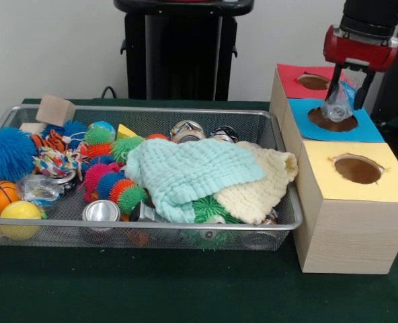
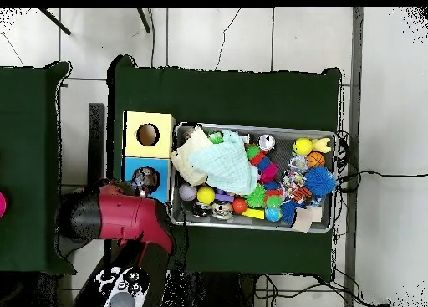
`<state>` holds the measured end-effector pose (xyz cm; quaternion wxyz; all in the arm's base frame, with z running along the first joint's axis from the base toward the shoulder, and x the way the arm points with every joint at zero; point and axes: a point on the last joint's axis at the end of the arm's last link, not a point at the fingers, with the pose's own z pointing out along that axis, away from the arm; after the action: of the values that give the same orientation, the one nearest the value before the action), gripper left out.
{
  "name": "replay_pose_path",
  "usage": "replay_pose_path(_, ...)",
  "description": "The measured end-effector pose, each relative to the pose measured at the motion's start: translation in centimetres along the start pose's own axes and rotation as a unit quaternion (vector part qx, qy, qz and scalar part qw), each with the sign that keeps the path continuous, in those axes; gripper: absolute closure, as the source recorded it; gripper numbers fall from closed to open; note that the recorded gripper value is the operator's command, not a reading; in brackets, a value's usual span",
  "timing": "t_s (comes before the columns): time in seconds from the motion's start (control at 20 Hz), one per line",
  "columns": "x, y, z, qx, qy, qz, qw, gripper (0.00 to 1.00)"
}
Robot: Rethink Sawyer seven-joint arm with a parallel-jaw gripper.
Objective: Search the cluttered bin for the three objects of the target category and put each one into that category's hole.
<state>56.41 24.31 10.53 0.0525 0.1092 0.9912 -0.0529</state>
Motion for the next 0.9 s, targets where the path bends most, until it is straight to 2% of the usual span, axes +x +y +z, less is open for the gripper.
replay_pose_path(0.25, -0.7, 0.34, 0.04, -0.001, -0.006, 0.002, 1.0, 1.0)
replay_pose_path(0.9, -0.89, 0.07, -0.04, 0.001, -0.007, 0.004, 1.0, 1.0)
